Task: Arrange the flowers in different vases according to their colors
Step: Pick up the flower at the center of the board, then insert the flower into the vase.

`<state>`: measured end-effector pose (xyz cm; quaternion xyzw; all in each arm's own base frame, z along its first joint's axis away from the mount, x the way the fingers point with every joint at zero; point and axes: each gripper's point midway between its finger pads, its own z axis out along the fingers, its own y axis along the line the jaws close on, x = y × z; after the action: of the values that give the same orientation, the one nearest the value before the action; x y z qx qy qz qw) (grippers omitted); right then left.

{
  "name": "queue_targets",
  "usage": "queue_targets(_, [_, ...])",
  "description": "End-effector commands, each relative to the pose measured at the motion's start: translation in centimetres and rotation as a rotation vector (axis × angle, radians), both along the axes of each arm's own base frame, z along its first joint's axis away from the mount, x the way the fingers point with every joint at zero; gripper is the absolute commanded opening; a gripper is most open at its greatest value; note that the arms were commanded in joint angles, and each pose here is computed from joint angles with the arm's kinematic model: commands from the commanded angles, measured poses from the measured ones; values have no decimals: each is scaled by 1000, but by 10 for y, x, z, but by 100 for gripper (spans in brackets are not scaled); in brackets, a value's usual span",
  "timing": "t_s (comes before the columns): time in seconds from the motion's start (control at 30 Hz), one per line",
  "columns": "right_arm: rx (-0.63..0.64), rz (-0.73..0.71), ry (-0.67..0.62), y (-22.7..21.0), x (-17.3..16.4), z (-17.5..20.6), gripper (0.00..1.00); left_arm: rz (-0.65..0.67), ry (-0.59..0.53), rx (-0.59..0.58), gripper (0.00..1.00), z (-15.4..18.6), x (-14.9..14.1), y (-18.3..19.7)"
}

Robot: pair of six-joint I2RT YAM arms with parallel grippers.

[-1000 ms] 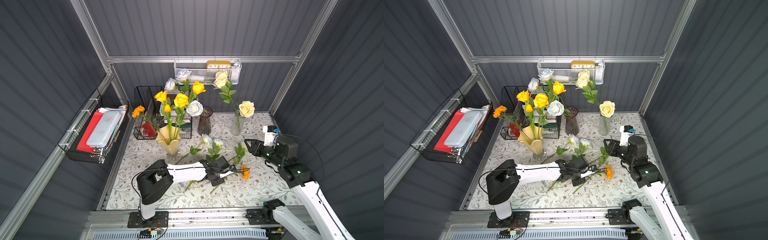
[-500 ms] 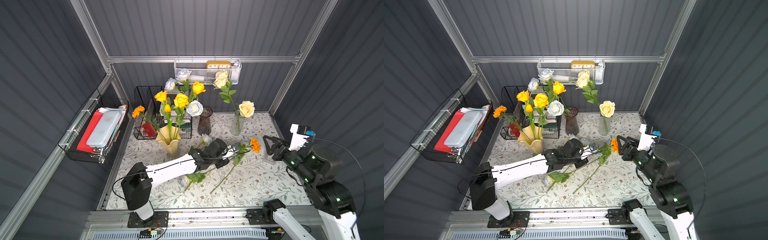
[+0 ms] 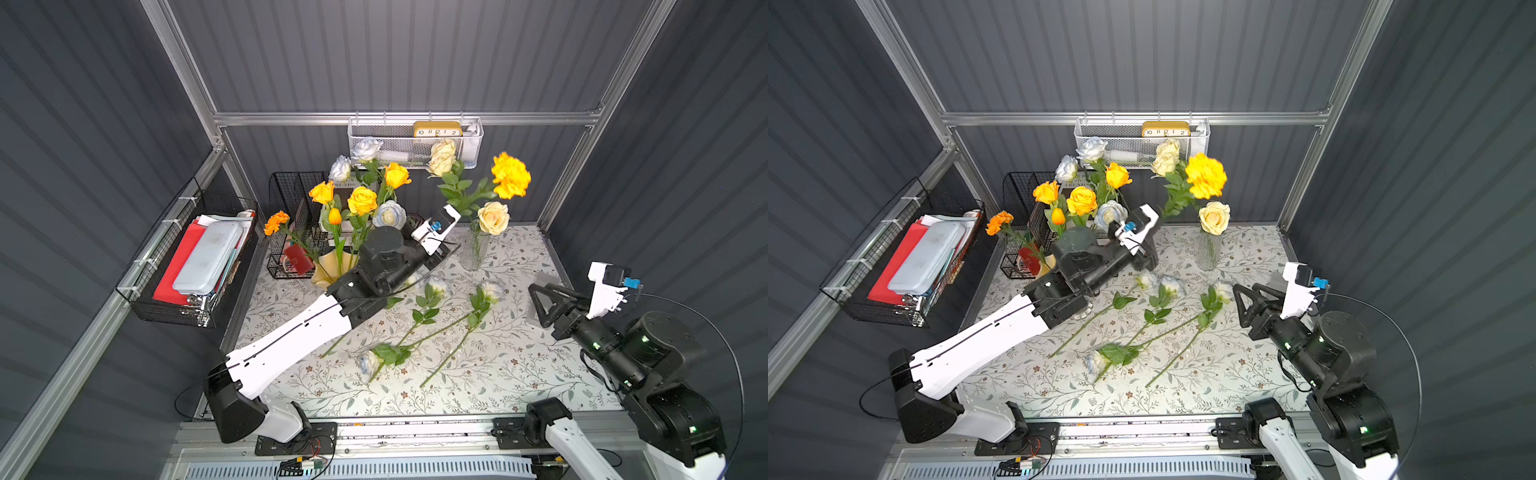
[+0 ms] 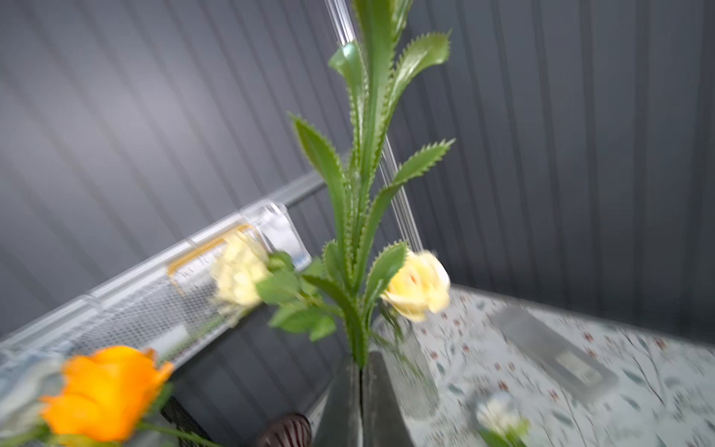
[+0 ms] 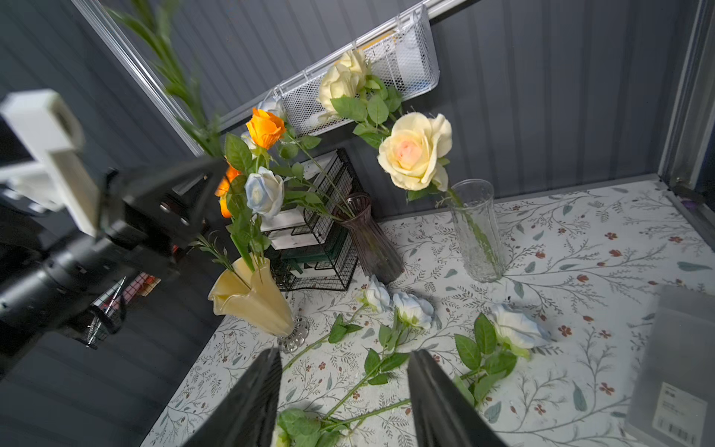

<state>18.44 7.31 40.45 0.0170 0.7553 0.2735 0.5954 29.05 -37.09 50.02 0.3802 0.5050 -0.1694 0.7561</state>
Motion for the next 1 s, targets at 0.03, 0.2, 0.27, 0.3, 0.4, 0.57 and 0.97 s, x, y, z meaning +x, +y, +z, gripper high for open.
queue_targets(0.03, [-12,-31,7,-6,0,-6,57,-6,-193,-187,0,68,-6,26])
queue_targets(0.2, [-12,-67,77,-9,13,-31,58,-102,-286,-324,0,99,-3,49])
queue_targets(0.27, [-2,-70,118,-7,20,-46,58,-126,-310,-341,0,103,0,49])
queue_targets(0.3, [8,-68,137,-6,24,-55,57,-144,-330,-348,0,104,-1,50])
queue_targets(0.4, [23,-58,176,-2,31,-75,57,-176,-383,-369,0,109,-3,58])
queue_targets(0.57, [6,-66,223,-2,37,-98,57,-113,-367,-369,0,122,-1,78])
queue_targets(0.97, [2,-28,242,7,54,-106,58,225,-207,-402,0,95,-33,183])
